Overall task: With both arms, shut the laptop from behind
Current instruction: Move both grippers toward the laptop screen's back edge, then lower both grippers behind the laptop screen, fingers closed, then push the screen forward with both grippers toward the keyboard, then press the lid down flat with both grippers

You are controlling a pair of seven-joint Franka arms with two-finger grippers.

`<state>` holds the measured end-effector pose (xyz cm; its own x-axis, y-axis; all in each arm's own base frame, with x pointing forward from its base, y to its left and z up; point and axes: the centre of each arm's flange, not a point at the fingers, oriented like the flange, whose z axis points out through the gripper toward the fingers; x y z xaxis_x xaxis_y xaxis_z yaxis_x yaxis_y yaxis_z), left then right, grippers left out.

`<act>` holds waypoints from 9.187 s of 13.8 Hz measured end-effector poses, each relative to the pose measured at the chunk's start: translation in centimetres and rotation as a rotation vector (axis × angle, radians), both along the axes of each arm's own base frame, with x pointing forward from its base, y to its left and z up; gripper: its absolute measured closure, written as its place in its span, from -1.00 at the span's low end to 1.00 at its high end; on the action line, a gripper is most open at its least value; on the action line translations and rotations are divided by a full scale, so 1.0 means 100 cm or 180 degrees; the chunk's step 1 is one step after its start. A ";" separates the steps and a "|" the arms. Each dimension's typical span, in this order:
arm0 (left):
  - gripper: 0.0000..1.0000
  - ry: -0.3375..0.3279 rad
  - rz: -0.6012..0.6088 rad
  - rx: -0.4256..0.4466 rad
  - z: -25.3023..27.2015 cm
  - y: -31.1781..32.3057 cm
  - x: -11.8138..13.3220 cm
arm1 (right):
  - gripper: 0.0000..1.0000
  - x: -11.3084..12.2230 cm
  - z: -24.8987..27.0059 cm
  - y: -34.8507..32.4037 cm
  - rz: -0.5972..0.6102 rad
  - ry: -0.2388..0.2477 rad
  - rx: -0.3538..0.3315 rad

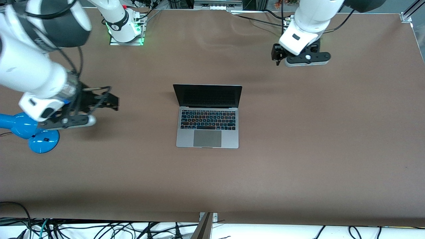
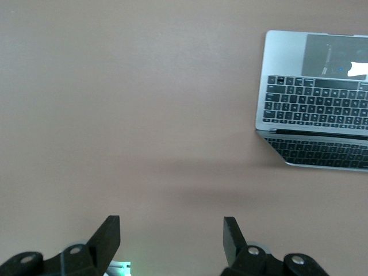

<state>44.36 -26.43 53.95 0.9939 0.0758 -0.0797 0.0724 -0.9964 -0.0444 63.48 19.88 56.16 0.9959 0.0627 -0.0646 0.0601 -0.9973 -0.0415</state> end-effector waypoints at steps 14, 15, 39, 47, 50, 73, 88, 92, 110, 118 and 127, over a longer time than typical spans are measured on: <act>0.98 0.0093 0.0329 -0.0167 -0.050 -0.082 -0.040 | 0.23 -0.080 -0.089 0.160 -0.0441 0.0799 -0.0006; 0.98 0.0093 0.0299 -0.0171 -0.052 -0.086 -0.042 | 0.24 -0.088 -0.097 0.171 -0.0425 0.0854 -0.0029; 0.98 0.0197 0.0358 -0.0355 -0.189 -0.128 -0.003 | 0.98 -0.128 -0.193 0.254 -0.0105 0.1186 -0.0077; 0.98 0.0140 0.0414 -0.0365 -0.191 -0.134 0.014 | 0.98 -0.141 -0.186 0.271 -0.0143 0.1188 -0.0051; 0.98 0.0135 0.0440 -0.0389 -0.190 -0.135 0.020 | 0.98 -0.149 -0.179 0.277 -0.0105 0.1194 -0.0045; 0.98 0.0068 0.0440 -0.0403 -0.202 -0.136 0.031 | 0.98 -0.118 -0.207 0.273 -0.0127 0.0677 -0.0072; 0.98 -0.0005 0.0489 -0.0385 -0.224 -0.137 0.074 | 0.98 -0.084 -0.212 0.255 -0.0078 0.0342 0.0079; 0.98 -0.0033 0.0535 -0.0370 -0.232 -0.131 0.093 | 0.98 -0.073 -0.218 0.246 -0.0038 0.0272 0.0095; 0.98 -0.0080 0.0667 -0.0264 -0.291 -0.132 0.141 | 0.98 -0.029 -0.291 0.216 0.0126 -0.0023 0.0109; 0.98 -0.0072 0.0697 -0.0228 -0.309 -0.133 0.149 | 0.98 -0.018 -0.309 0.208 0.0142 -0.0136 0.0141; 0.98 -0.0056 0.0761 -0.0191 -0.330 -0.127 0.161 | 0.98 -0.009 -0.342 0.201 0.0222 -0.0234 0.0170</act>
